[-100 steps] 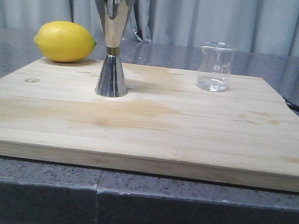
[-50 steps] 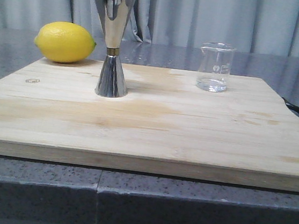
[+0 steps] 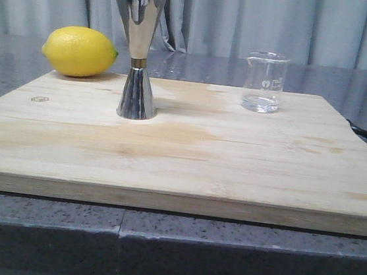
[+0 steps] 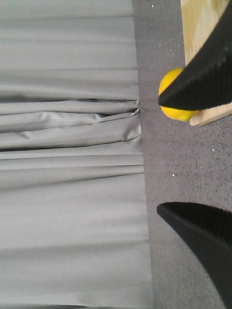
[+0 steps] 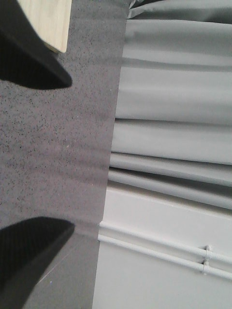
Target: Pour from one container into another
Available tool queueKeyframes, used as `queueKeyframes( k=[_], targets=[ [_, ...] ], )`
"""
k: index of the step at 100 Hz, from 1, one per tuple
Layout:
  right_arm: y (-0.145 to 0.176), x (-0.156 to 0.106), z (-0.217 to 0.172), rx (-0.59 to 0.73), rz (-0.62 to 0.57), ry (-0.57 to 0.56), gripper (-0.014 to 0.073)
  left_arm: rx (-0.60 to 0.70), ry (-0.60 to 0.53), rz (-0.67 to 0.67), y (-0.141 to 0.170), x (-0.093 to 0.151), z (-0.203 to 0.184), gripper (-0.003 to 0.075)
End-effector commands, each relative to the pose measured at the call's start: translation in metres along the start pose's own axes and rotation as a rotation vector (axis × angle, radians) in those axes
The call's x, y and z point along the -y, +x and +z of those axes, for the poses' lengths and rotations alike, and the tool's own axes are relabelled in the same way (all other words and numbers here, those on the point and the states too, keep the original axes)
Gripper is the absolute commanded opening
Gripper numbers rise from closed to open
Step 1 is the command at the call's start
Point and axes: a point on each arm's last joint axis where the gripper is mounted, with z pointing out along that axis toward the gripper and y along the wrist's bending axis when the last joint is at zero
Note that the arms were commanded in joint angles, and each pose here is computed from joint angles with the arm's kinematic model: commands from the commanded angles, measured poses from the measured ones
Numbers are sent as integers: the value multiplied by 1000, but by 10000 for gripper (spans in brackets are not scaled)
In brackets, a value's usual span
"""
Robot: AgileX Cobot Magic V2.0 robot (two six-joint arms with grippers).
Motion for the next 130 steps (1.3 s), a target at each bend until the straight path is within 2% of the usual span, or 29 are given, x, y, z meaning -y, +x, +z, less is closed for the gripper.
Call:
queueKeyframes(
  k=[1, 17, 19, 22, 114, 130],
  targets=[
    [-12, 0, -1, 69, -16, -14, 349, 79, 70, -30, -14, 6, 1, 254],
    [-12, 0, -1, 72, -16, -16, 15, 100, 98, -29, -16, 8, 1, 4],
    [-12, 0, -1, 72, -16, -16, -24, 100, 98, -29, -16, 8, 1, -22],
    [-12, 0, -1, 72, -16, -16, -71, 100, 98, -29, -16, 8, 1, -18],
    [-10, 0, 0, 60, -15, -13, -71, 96, 158, -48, -16, 13, 0, -19],
    [-10, 0, 0, 60, -15, -13, -71, 47, 194, -84, 1, 15, -2, -19]
  ],
)
